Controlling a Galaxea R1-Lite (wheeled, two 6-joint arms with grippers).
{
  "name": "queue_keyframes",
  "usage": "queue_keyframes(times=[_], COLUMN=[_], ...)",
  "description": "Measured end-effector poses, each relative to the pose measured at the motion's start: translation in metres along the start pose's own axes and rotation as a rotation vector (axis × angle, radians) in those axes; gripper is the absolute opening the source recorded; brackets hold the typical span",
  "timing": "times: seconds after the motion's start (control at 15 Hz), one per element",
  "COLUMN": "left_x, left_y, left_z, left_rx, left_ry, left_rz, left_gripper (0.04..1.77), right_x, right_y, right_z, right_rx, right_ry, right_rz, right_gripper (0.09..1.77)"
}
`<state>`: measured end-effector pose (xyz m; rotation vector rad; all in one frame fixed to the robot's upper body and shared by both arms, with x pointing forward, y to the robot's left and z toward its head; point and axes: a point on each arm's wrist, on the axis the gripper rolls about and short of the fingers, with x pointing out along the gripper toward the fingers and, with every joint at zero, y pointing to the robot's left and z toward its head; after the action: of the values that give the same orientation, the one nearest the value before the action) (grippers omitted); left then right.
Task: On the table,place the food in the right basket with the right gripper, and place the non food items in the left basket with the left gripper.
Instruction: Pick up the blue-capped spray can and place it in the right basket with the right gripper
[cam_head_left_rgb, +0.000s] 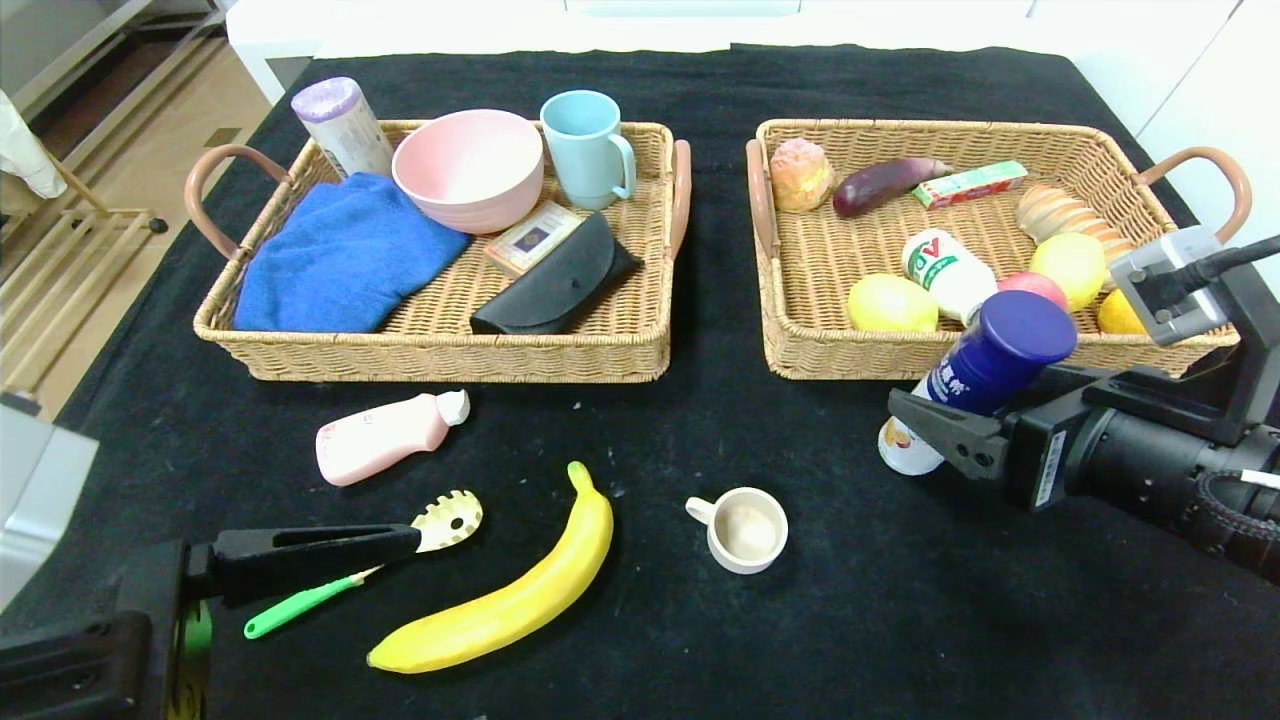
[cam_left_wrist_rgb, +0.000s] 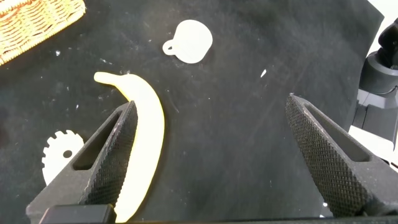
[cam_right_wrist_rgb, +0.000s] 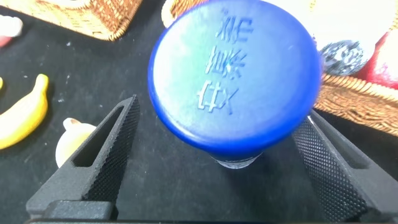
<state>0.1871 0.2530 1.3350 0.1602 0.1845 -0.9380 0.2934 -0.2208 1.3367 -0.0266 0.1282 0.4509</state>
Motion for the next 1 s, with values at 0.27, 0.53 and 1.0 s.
queue_keyframes(times=[0.27,0.53,1.0], left_x=[-0.0004,-0.0006,-0.0017], left_y=[-0.0001,-0.0001,-0.0005], left_z=[0.0001,0.0001,0.0001], left_rx=[0.002,0.004,0.006], left_ry=[-0.001,-0.002,-0.005], left_rz=[0.0,0.0,0.001], left_gripper=[1.72,1.72,1.72], right_x=[0.002,0.0014,-0.0001], right_y=[-0.0006,-0.0008,-0.0009], right_z=[-0.0015,-0.0019,-0.0023], right_rx=[0.002,0.001,-0.002], right_ry=[0.006,0.006,0.007], right_rz=[-0.023,-0.023,-0.022], right_gripper=[1.29,0.88,0.83])
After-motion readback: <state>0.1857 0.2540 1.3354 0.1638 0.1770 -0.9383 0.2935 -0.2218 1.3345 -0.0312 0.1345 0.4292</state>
